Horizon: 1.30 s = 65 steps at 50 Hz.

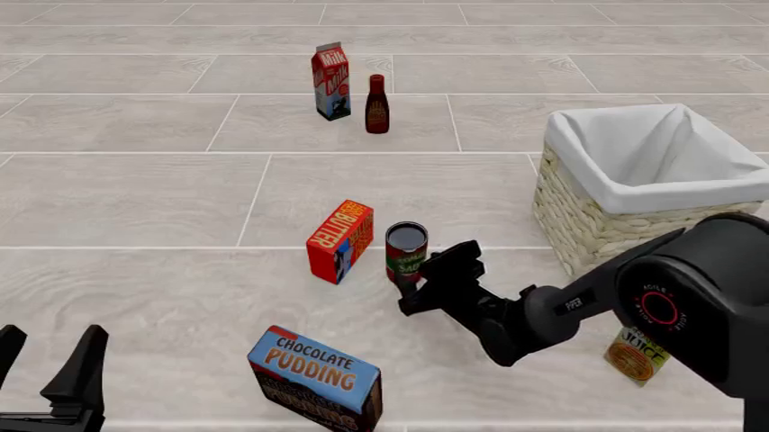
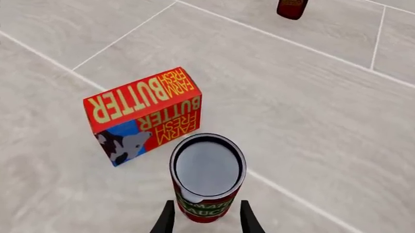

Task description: Pick the tomato sauce and place it in the basket.

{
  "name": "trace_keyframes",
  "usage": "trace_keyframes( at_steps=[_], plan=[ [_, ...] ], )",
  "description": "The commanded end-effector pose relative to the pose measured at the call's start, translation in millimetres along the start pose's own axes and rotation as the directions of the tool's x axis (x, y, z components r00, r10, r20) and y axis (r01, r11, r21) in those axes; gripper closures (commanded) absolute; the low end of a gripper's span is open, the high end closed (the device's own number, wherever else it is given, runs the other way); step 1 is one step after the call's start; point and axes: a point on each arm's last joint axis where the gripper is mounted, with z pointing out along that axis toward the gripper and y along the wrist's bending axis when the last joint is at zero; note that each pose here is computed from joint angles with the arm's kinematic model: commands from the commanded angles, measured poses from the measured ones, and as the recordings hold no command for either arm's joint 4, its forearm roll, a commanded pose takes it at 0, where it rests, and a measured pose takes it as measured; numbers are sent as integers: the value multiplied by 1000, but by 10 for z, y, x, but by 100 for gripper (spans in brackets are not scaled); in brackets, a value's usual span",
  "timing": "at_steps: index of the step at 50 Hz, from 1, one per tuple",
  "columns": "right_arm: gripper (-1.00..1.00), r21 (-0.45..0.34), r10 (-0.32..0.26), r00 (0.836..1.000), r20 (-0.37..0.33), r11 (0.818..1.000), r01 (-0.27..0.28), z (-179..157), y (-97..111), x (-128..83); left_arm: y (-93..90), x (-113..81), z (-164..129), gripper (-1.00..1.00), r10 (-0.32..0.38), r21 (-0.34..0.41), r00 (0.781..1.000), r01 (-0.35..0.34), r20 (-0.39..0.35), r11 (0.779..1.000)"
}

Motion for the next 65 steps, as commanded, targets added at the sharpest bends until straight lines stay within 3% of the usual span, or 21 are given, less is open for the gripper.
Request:
trace_keyframes(
  at_steps=[1,65],
  plan=[
    [-100,-5,-7,1000,-2,1000,7,17,19,4,0,0,0,-100,0,0,1000,0,0,1000],
    [-100,3,-1,1000,-11,1000,1,95,-12,55,0,0,0,-100,0,0,1000,0,0,1000]
  ],
)
